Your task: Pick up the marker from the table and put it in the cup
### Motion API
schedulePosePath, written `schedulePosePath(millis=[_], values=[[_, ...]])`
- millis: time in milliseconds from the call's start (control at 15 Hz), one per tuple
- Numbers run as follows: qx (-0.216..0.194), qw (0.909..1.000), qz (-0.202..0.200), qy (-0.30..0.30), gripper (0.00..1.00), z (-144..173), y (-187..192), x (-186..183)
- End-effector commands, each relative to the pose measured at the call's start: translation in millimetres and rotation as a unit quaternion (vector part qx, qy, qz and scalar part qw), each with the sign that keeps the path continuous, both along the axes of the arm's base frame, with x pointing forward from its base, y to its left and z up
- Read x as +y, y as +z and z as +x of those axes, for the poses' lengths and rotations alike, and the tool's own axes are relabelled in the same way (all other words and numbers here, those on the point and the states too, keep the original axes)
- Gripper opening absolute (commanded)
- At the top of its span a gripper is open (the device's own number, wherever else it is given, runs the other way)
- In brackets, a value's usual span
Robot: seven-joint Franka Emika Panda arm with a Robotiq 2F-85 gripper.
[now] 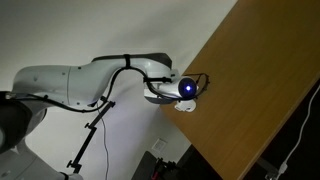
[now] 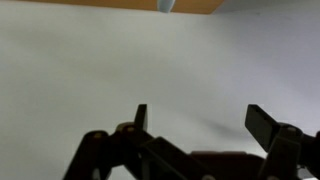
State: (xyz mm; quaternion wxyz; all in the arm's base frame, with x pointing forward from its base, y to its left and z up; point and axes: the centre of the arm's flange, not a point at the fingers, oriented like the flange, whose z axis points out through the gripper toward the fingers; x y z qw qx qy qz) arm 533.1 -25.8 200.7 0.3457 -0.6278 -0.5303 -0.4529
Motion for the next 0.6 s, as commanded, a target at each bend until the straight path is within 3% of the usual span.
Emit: schedulePosePath(millis=[0, 67, 533], values=[[-0.032, 0.9995, -0.006, 0.003, 1.0, -19.5, 33.9, 6.9], [-0.017, 0.9999, -0.002, 0.002, 1.0, 0.6, 20.5, 1.9], [-0.025, 0.9997, -0.004, 0.003, 1.0, -3.1, 34.0, 4.5]])
